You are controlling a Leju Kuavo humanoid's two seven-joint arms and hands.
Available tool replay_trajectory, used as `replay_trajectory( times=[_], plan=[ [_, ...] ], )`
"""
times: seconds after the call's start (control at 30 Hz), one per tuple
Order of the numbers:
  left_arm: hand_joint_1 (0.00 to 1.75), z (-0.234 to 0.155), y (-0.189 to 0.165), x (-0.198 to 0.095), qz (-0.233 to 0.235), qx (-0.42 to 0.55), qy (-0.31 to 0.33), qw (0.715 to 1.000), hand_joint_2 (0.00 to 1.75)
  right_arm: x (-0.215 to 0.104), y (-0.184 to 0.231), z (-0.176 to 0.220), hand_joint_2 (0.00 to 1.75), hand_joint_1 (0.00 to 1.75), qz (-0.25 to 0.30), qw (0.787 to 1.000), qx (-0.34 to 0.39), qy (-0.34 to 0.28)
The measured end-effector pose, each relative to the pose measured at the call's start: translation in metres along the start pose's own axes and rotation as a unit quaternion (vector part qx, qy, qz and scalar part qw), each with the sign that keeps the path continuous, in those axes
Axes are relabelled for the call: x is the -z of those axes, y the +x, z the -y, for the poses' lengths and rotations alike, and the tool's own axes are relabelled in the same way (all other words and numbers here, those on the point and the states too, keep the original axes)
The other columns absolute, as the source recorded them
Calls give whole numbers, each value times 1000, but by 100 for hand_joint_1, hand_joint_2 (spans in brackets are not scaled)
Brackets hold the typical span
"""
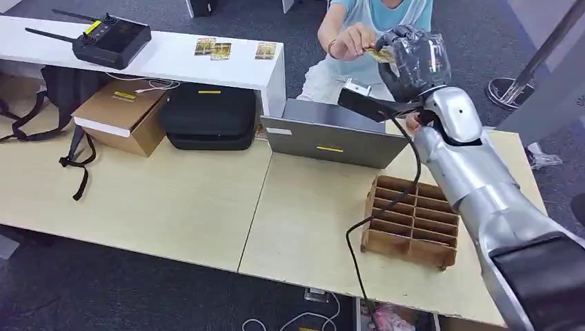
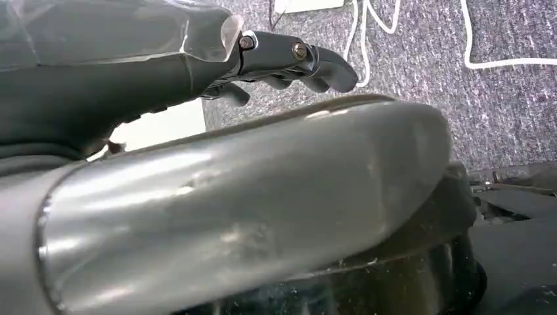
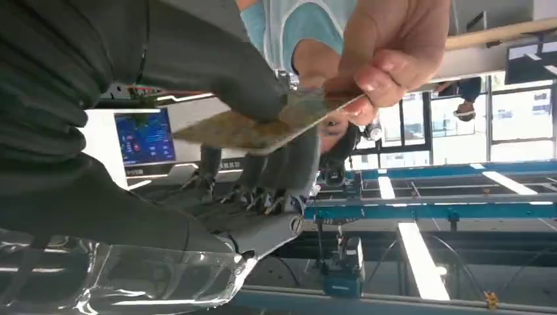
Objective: Pass the card to the sensor for recognition and then transmit it.
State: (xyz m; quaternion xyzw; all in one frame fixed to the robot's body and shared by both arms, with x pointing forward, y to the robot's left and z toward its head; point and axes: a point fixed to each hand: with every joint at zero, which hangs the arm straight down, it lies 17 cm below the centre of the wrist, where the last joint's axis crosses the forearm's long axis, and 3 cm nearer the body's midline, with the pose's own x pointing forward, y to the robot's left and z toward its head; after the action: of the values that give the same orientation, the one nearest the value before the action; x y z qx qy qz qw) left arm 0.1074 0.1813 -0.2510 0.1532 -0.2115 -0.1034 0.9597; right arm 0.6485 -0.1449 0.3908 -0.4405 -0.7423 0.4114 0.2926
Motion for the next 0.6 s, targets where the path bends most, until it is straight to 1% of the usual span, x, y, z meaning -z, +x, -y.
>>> replay_trajectory(
  times=[0.53,0.6],
  plan=[
    [0,0,1,0,3,3,-1,1000,0,-1,-12,7,175,175,-9,1000,12,-12],
    [0,0,1,0,3,3,-1,1000,0,-1,-14,7,175,175,-14,1000,22,-12]
  ],
)
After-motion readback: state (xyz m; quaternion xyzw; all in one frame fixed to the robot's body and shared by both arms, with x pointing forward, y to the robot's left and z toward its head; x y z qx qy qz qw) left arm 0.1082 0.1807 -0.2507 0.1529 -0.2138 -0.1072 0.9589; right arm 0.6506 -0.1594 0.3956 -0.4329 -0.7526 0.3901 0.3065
